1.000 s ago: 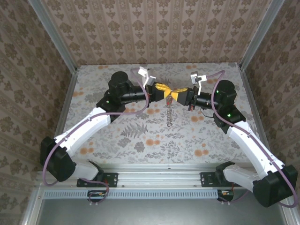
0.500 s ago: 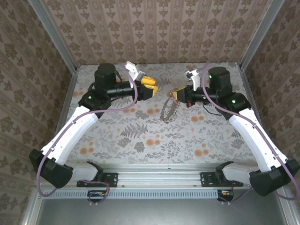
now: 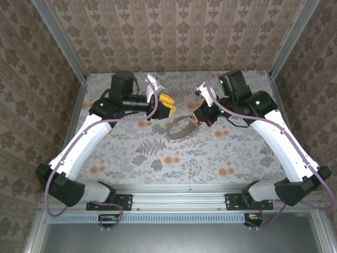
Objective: Put the keys on the keyring
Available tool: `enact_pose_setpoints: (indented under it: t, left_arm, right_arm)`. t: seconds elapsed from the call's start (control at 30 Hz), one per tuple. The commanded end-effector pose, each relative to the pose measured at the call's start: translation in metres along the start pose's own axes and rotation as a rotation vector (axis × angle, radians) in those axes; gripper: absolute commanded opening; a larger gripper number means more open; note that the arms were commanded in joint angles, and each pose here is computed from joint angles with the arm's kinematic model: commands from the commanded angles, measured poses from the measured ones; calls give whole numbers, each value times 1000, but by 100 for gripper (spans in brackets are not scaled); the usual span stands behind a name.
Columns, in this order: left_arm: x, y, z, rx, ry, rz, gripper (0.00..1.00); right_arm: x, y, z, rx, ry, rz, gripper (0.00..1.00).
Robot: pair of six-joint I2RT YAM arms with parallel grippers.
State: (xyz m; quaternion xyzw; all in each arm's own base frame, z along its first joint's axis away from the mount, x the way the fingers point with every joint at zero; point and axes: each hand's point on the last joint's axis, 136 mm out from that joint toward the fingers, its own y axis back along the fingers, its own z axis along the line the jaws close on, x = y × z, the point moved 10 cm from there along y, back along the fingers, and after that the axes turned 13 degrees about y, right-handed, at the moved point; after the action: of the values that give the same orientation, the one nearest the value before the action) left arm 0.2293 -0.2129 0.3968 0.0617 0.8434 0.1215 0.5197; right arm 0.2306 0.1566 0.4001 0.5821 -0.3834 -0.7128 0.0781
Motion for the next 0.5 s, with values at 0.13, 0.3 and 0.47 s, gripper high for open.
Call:
enact_pose_setpoints:
  t: [0.13,0.3,0.47]
  left_arm:
    - [-2,-13,-12,133,-11,53,44]
    - [1,-26,-10,155,-4,76,44]
    - [2,-31,-12,168,-7,75,43]
  right_arm:
    - [-7,8,12,-100,71,-65,0]
    - [-7,7,14,-127,71,-95,0]
    - [-8,8,16,-149,74,-119,0]
